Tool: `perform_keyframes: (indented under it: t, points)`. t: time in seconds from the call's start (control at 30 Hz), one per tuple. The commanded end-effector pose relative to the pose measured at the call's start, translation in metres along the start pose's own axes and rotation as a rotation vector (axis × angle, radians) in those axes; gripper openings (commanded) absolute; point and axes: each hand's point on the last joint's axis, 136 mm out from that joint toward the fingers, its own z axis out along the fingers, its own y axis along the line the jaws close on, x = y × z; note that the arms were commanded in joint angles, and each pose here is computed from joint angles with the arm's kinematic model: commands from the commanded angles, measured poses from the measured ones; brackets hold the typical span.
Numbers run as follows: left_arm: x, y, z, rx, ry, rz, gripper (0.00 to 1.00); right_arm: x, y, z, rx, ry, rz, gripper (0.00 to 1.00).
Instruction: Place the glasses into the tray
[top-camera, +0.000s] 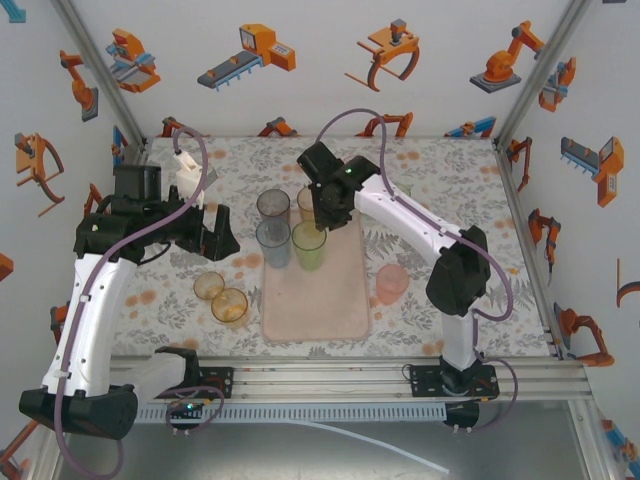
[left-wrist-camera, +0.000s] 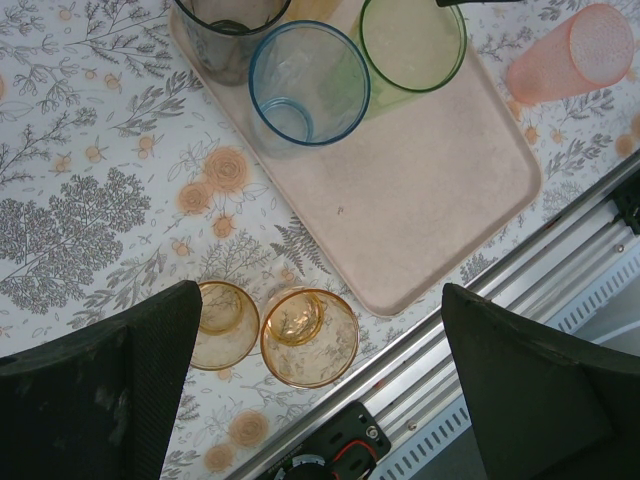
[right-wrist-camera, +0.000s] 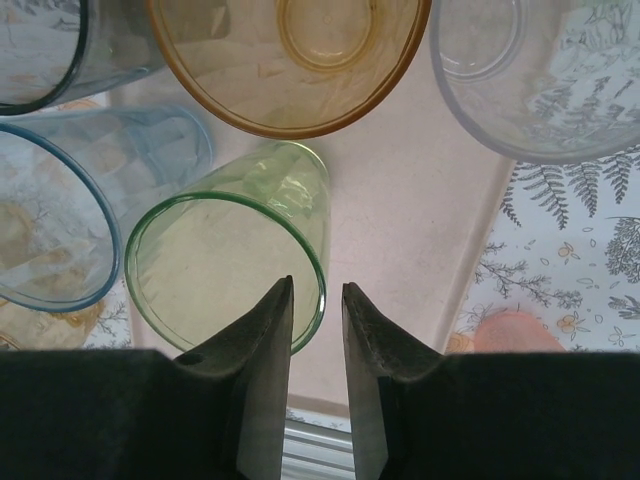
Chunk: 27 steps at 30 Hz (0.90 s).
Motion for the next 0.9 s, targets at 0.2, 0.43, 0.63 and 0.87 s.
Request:
perform_keyframes:
  t: [0.2, 0.43, 0.63, 0.87]
  points:
    - [-0.004, -0.006, -0.008, 0.01, -0.011, 0.029, 0.97, -0.019, -0.011, -0.078, 0.001, -0.121, -0.02, 0.29]
    - [-0.004, -0.006, -0.01, 0.005, 0.0, 0.038, 0.97, -0.034, -0.036, -0.133, 0.038, -0.225, -0.017, 0.32]
    - [-0.007, -0.011, -0.013, 0.025, -0.001, 0.063, 0.97, -0.065, -0.082, -0.157, 0.044, -0.296, 0.083, 0.35]
    - [-0.015, -0.019, -0.01, 0.083, -0.005, 0.102, 0.97, -0.109, -0.125, -0.14, 0.033, -0.351, 0.152, 0.35]
